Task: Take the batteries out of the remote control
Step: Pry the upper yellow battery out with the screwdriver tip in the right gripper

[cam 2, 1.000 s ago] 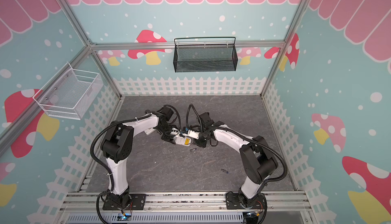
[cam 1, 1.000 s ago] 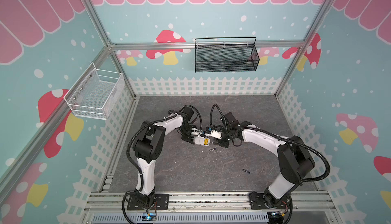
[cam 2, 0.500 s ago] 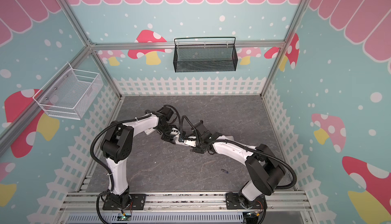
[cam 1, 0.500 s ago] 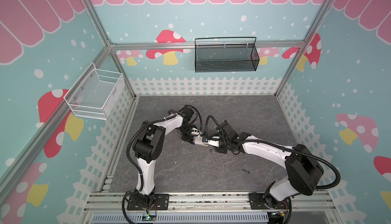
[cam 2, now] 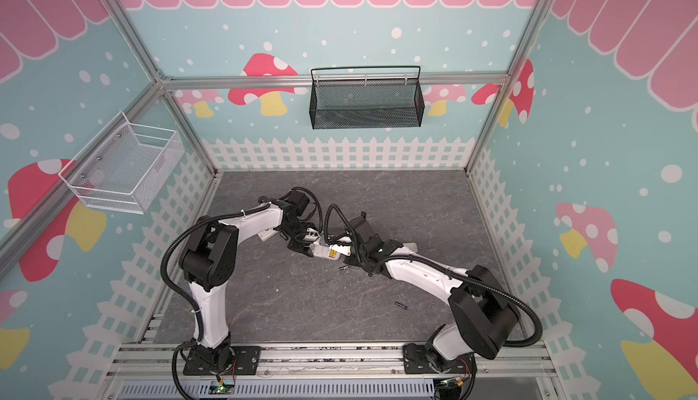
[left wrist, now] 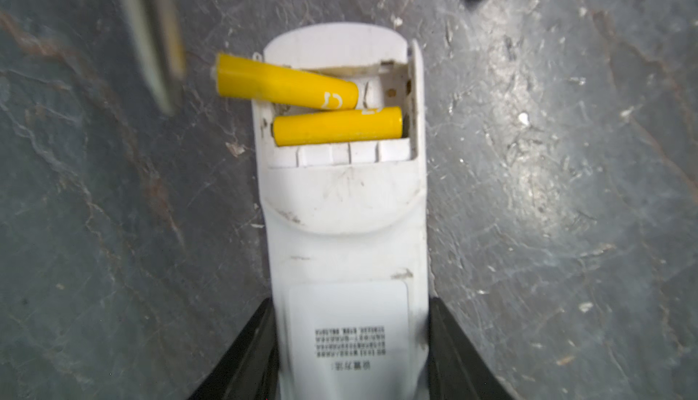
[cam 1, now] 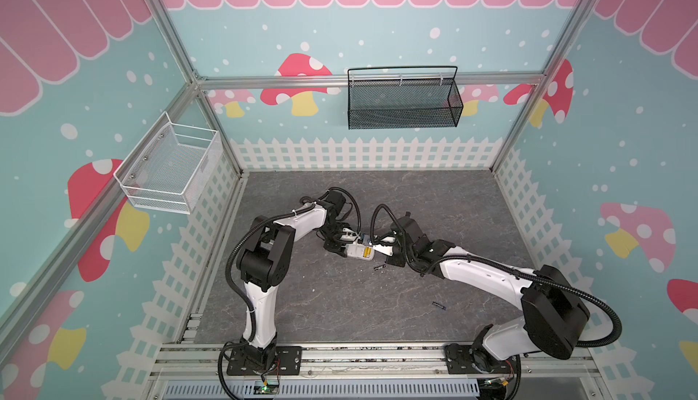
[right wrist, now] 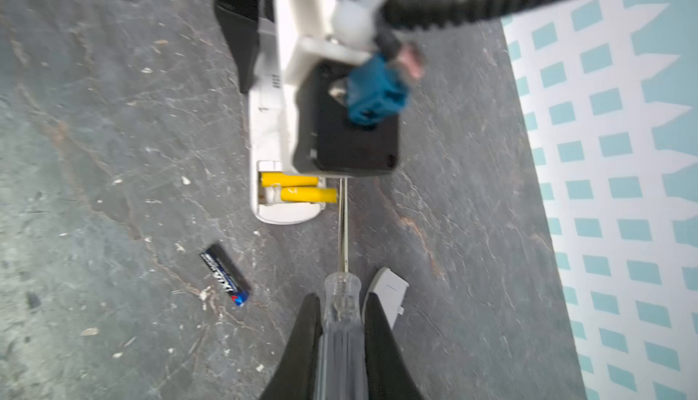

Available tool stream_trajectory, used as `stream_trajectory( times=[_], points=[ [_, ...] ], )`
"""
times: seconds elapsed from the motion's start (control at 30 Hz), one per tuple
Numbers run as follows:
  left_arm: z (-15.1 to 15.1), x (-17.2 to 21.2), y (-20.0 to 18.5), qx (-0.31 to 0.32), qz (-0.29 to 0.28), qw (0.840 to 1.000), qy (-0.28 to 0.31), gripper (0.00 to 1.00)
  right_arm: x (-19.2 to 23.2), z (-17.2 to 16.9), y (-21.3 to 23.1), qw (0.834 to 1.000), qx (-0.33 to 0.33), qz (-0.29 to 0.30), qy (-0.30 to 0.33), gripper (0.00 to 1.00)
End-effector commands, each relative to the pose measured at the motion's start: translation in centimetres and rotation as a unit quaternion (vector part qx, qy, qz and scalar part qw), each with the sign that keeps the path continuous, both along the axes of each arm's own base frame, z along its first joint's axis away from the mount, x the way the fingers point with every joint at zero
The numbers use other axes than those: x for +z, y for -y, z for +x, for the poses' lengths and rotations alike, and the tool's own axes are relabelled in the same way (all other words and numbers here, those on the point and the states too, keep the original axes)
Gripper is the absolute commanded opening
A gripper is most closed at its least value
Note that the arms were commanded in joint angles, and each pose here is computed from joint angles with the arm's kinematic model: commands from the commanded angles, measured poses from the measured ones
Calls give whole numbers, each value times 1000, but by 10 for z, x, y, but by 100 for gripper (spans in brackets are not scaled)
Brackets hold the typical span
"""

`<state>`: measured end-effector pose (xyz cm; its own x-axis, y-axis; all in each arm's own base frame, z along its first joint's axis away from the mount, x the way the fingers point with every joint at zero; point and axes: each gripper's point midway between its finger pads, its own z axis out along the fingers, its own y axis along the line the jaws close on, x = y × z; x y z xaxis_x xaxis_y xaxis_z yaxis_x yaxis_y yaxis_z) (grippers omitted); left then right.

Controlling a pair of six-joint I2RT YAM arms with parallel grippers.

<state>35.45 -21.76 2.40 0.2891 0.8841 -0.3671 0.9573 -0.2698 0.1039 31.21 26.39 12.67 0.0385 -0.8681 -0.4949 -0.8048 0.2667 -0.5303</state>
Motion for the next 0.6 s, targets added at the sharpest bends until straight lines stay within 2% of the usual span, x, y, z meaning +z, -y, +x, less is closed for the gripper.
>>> stream_trajectory(
  times=[0.0,0.13,0.23,0.33,0.43,0.53,0.57],
  points=[
    [-10,-4,-10,-15,27,1000,-7,38,8,2,7,1000,-8,-3,24,0],
    [-2,3,-9,6,24,1000,-1,38,7,0,12,1000,-16,1,17,0],
    [1,7,-10,12,20,1000,2,37,10,-1,15,999,-24,31,1,0],
    [7,15,-9,30,20,999,9,30,16,3,21,996,-50,75,-24,0],
    [16,27,-9,48,15,998,34,15,21,12,28,988,-94,117,-44,0],
    [34,40,-12,63,13,993,96,0,24,21,33,975,-132,163,-74,0],
    [43,47,-12,67,8,989,130,0,25,24,34,970,-143,180,-83,0]
  ],
)
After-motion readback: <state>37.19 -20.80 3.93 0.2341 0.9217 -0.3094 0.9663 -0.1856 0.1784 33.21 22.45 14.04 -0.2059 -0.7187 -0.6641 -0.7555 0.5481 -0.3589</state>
